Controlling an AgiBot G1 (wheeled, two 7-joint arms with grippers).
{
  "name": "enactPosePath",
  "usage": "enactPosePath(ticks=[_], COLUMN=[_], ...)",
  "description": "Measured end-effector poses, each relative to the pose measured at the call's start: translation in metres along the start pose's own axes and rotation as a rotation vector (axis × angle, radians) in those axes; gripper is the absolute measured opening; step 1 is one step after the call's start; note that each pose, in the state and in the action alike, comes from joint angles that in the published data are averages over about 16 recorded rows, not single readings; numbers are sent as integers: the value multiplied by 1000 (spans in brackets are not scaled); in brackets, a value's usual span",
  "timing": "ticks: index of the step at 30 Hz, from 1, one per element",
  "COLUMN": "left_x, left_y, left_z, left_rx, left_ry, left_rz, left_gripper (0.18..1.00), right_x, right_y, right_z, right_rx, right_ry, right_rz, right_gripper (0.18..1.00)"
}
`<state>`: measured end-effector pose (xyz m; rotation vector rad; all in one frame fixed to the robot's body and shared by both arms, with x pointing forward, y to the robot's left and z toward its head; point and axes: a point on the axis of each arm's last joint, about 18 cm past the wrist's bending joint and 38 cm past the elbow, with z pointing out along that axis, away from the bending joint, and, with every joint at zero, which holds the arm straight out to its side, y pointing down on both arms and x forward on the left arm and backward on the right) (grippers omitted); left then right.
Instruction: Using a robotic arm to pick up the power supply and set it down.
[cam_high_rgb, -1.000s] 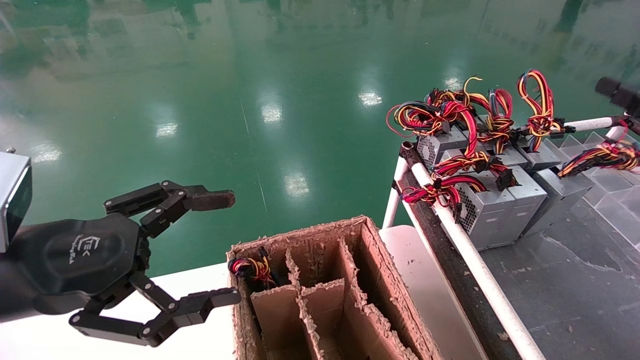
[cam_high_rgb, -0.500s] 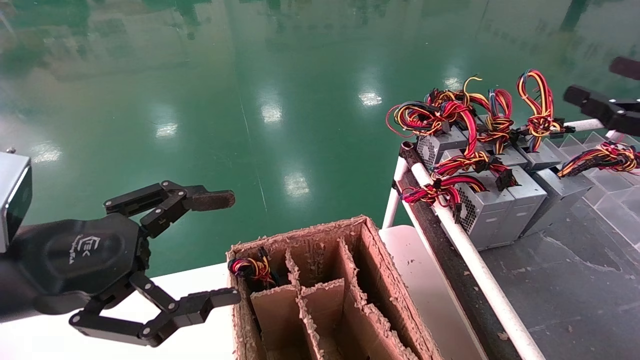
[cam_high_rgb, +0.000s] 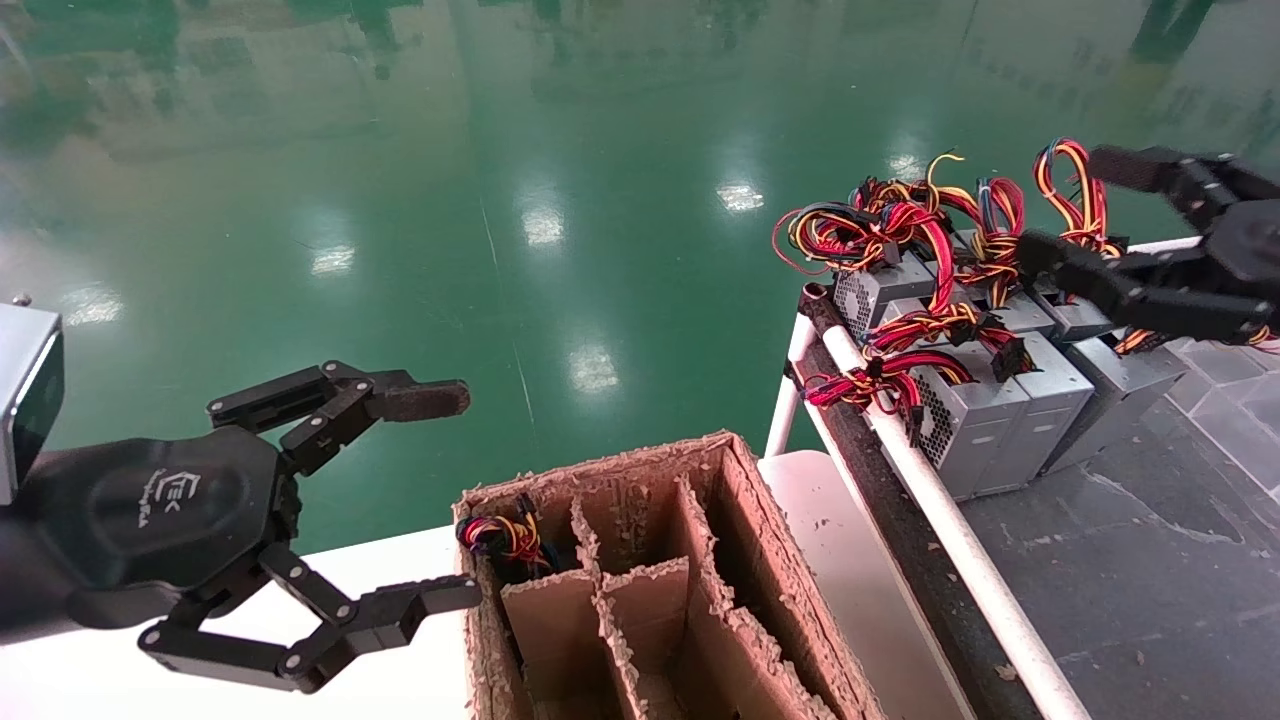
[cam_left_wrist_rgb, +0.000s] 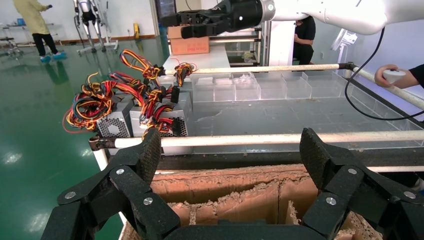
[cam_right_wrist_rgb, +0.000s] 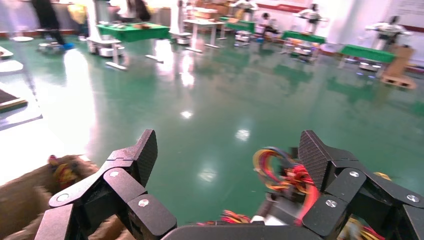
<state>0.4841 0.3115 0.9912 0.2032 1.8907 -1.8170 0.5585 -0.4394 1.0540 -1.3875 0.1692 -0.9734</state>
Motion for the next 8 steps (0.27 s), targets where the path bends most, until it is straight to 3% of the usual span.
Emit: enactPosePath(ticks=[8], left_x=[0], left_y=[0], left_z=[0], left_rx=[0], left_ry=[0], left_rz=[0], left_gripper=[1001], right_x=[-19], right_y=[-1], right_z=[9], right_rx=[2], right_ry=[-71], right_rz=[-4], right_gripper=[1001])
